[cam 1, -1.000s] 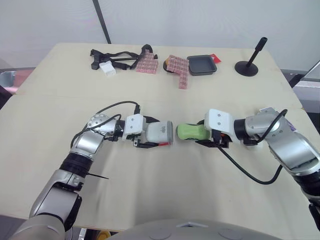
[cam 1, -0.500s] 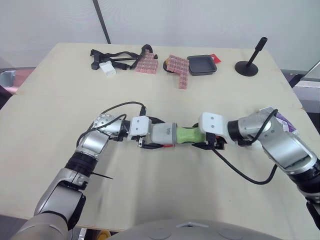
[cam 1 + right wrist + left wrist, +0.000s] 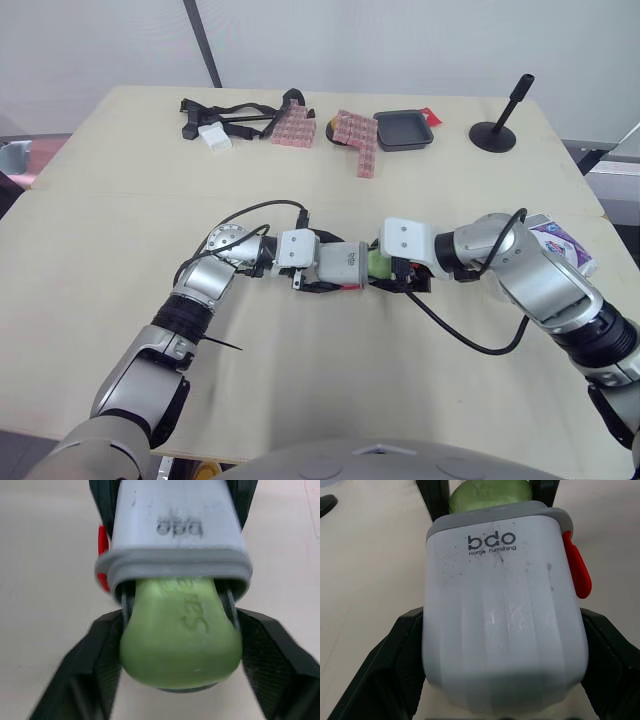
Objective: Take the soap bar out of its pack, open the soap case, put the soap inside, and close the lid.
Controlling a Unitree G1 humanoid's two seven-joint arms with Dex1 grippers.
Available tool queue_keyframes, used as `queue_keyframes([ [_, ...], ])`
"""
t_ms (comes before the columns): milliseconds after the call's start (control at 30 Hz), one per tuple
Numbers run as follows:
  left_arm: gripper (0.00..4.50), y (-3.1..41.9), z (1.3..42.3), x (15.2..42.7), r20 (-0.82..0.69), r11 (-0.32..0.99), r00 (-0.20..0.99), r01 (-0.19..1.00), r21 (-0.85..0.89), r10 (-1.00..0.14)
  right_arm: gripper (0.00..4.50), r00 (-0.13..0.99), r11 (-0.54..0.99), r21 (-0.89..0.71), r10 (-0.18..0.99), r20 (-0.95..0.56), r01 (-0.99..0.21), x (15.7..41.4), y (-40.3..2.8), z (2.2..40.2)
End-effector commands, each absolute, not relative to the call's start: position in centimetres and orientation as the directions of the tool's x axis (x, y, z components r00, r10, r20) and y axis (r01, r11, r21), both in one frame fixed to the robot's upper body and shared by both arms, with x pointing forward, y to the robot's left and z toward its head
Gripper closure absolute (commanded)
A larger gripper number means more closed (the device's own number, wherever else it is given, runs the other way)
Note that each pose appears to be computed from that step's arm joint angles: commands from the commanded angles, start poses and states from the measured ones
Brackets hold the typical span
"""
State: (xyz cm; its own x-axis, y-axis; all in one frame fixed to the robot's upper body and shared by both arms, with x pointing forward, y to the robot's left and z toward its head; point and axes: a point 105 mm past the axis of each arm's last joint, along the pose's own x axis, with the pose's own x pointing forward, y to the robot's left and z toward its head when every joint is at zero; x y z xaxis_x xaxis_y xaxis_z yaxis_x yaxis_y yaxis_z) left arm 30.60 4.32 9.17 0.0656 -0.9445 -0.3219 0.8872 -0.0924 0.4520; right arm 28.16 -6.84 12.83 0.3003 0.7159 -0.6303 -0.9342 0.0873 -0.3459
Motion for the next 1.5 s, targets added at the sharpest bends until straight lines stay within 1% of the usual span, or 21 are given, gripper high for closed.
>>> queue_keyframes([
  [33, 1.01, 4.1, 10.4, 30.7, -0.272, -0.068, 0.077, 0.871, 0.487, -0.959, 0.15, 0.332, 0.096, -0.395, 0.735, -0.591, -0.914, 28.4, -6.7, 14.4],
  [200, 1.01, 4.5, 10.6, 31.2, -0.267, -0.044, 0.106, 0.865, 0.5, -0.958, 0.15, 0.361, 0.123, -0.393, 0.696, -0.62, -0.911, 28.4, -8.7, 13.8],
  [367, 1.01, 4.6, 10.9, 31.4, -0.264, -0.041, 0.11, 0.861, 0.507, -0.958, 0.15, 0.377, 0.156, -0.371, 0.653, -0.656, -0.915, 28.5, -10.0, 13.0],
  [433, 1.01, 4.5, 11.0, 31.4, -0.264, -0.042, 0.11, 0.86, 0.509, -0.958, 0.66, 0.385, 0.18, -0.359, 0.651, -0.654, -0.916, 28.8, -9.9, 12.9],
  [500, 1.01, 4.4, 11.1, 31.4, -0.262, -0.042, 0.11, 0.858, 0.512, -0.959, 1.34, 0.384, 0.189, -0.352, 0.655, -0.651, -0.917, 28.9, -9.6, 12.9],
  [567, 1.01, 4.3, 11.2, 31.5, -0.259, -0.04, 0.111, 0.857, 0.515, -0.96, 1.91, 0.382, 0.192, -0.346, 0.658, -0.649, -0.918, 28.9, -9.3, 12.8],
  [600, 1.01, 4.3, 11.3, 31.5, -0.257, -0.039, 0.111, 0.856, 0.516, -0.96, 2.29, 0.381, 0.192, -0.345, 0.658, -0.65, -0.919, 28.9, -9.2, 12.8],
  [733, 1.01, 4.2, 11.4, 31.6, -0.252, -0.034, 0.115, 0.854, 0.519, -0.961, 3.55, 0.363, 0.171, -0.339, 0.661, -0.656, -0.925, 28.7, -8.7, 12.6],
  [767, 1.01, 4.2, 11.4, 31.6, -0.252, -0.034, 0.116, 0.854, 0.519, -0.961, 3.94, 0.356, 0.162, -0.338, 0.664, -0.658, -0.927, 28.7, -8.6, 12.6],
  [833, 1.01, 4.2, 11.4, 31.6, -0.252, -0.032, 0.117, 0.855, 0.518, -0.961, 4.47, 0.347, 0.148, -0.34, 0.666, -0.66, -0.929, 28.6, -8.4, 12.5],
  [1033, 1.01, 4.2, 11.3, 31.5, -0.248, -0.027, 0.119, 0.856, 0.516, -0.961, 4.47, 0.341, 0.12, -0.352, 0.65, -0.679, -0.928, 29.0, -7.9, 12.3],
  [1300, 1.01, 4.1, 11.2, 31.4, -0.25, -0.029, 0.118, 0.857, 0.515, -0.961, 4.47, 0.313, 0.1, -0.348, 0.707, -0.635, -0.932, 28.6, -6.2, 13.9],
  [1500, 1.01, 4.2, 11.1, 31.4, -0.251, -0.028, 0.119, 0.858, 0.513, -0.961, 4.47, 0.319, 0.103, -0.351, 0.698, -0.641, -0.931, 28.5, -6.3, 13.6],
])
